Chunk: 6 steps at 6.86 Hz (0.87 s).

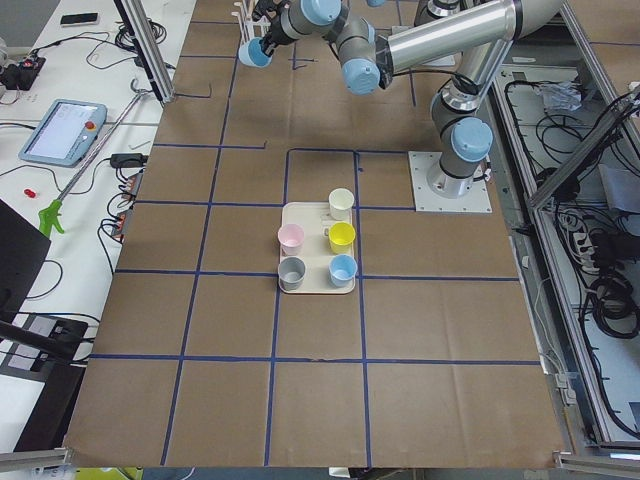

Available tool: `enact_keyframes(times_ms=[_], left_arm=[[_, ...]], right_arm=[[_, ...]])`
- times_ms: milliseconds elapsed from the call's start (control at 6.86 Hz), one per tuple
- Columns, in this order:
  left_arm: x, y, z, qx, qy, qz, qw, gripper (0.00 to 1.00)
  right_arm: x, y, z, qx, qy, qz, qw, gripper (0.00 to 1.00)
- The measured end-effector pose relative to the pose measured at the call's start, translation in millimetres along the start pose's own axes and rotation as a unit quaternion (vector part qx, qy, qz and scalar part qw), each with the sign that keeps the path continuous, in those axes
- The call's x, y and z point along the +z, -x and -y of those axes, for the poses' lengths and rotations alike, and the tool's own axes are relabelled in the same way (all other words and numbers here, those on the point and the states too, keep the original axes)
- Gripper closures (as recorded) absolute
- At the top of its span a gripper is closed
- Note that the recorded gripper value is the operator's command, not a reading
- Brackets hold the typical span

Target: Transfer IKEA cup to right arm and place on rack

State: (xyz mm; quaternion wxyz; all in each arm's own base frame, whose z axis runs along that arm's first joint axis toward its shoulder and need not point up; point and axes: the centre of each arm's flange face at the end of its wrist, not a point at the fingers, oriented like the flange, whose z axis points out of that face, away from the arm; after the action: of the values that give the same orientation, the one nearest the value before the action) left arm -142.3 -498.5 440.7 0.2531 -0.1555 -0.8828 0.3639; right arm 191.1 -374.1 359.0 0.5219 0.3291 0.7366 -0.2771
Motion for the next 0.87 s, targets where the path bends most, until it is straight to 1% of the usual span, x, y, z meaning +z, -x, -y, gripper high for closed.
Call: enact_keyframes(times_ms=[146,291,437,583,874], left_arm=[[11,-23,-26,0.02,-0.039,-0.01,0.999,1.0],[16,-38,-53,0.03,-0.072,-0.016,0.9968,1.0],[17,-48,-78,0.037,-0.091,-0.021,0.9949,1.0],[17,-54,-96,0.043,-0.102,-0.024,0.9935,1.0],[16,-68,-115,0.056,-0.117,-0.038,0.9908,1.0]], right_arm=[[1,-1,0,0.039,0.004,-0.006,0.9992,0.0],[2,-1,0,0.087,0.005,-0.008,0.9961,0.0],[2,-1,0,0.116,0.006,-0.008,0.9932,0.0],[2,-1,0,0.126,0.006,-0.007,0.992,0.0],[3,-2,-1,0.129,0.008,-0.01,0.9915,0.0]])
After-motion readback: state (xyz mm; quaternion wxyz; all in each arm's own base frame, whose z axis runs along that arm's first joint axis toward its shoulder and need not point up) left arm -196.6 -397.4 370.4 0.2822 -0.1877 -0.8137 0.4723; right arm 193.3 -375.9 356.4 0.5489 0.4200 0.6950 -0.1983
